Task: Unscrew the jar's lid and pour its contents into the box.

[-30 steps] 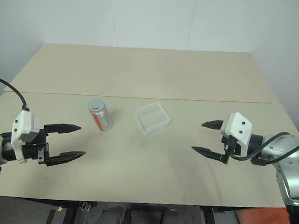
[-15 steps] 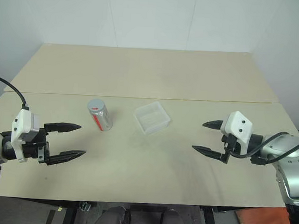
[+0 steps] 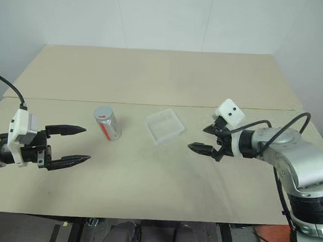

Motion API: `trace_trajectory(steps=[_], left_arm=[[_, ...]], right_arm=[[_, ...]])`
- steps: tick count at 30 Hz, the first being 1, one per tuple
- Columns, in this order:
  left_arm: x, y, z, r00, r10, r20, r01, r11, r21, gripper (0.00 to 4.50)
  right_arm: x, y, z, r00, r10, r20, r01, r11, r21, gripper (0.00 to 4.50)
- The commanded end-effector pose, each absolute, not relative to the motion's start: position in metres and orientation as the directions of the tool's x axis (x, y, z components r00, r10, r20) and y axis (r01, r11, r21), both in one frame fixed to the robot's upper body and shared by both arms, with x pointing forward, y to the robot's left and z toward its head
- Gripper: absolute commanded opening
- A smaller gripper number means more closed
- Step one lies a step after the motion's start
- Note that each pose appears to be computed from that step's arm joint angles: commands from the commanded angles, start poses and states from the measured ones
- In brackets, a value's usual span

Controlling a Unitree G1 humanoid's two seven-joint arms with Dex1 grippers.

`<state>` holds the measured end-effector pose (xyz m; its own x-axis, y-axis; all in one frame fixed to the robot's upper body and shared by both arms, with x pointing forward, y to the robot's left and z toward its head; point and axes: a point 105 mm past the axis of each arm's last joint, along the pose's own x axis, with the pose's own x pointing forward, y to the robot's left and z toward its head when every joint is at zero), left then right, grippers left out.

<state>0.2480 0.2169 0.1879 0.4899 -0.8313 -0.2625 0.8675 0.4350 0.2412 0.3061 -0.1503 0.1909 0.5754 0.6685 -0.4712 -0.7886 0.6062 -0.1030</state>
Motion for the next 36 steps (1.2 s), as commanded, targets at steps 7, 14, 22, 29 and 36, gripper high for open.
trace_trajectory(steps=[7,14,22,29,36], left_arm=[[0.264,0.270,0.200,0.684,-0.685,-0.250,0.726,0.608,0.321,4.47],[0.282,0.257,0.185,0.698,-0.691,-0.188,0.713,0.646,0.270,4.47],[0.315,0.232,0.153,0.771,-0.630,-0.093,0.626,0.724,0.290,4.47],[0.318,0.215,0.139,0.876,-0.481,0.031,0.460,0.854,0.245,4.47],[0.302,0.211,0.128,0.945,-0.316,0.091,0.288,0.929,0.233,4.47]], right_arm=[[0.299,-0.138,0.216,0.556,0.727,-0.403,-0.826,0.536,-0.173,4.50],[0.293,-0.135,0.230,0.520,0.780,-0.349,-0.853,0.455,-0.255,4.50],[0.290,-0.132,0.243,0.493,0.814,-0.306,-0.859,0.399,-0.321,4.50],[0.288,-0.131,0.248,0.499,0.815,-0.295,-0.851,0.396,-0.345,4.50],[0.283,-0.133,0.249,0.499,0.816,-0.291,-0.849,0.394,-0.352,4.50]])
